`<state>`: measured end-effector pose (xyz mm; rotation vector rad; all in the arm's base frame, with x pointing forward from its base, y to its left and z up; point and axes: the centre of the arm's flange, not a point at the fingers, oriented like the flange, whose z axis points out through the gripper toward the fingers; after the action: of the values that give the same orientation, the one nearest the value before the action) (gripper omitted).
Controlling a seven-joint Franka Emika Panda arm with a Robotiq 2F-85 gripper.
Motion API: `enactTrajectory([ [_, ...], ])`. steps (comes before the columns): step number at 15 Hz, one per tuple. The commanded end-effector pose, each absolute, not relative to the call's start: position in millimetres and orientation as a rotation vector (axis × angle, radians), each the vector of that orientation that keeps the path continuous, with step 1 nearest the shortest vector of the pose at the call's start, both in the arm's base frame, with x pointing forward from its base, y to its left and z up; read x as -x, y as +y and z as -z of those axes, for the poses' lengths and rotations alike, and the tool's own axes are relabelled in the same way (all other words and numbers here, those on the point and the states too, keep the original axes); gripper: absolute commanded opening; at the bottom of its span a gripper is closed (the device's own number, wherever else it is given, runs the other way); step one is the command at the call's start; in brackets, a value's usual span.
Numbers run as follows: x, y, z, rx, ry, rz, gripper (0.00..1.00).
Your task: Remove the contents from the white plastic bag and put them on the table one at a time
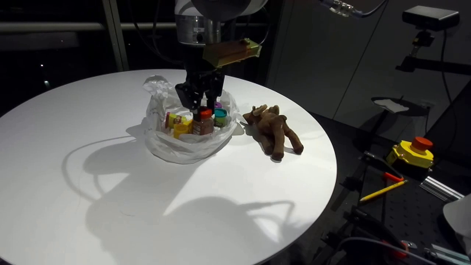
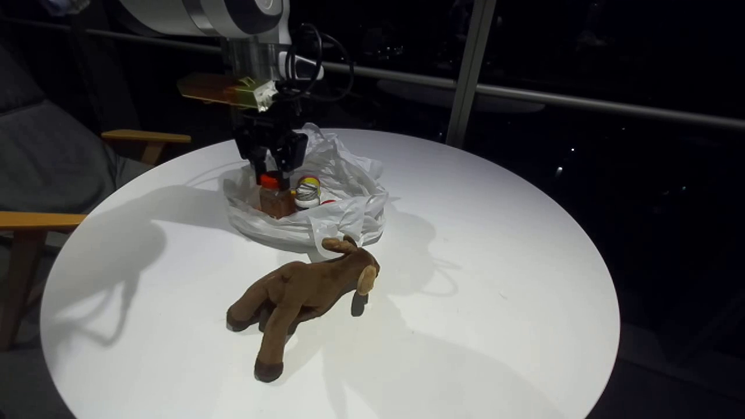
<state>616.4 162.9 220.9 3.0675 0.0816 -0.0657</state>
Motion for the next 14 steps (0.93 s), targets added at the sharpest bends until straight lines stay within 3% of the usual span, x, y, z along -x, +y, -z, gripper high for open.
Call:
enactTrajectory([
  [1, -611, 158, -264, -3.075, 0.065, 0.029, 0.20],
  [8, -542, 134, -375, -3.096, -0.003, -0.057, 0.19],
  [14, -495, 124, -340, -3.103, -0.042, 0.071, 0.19],
])
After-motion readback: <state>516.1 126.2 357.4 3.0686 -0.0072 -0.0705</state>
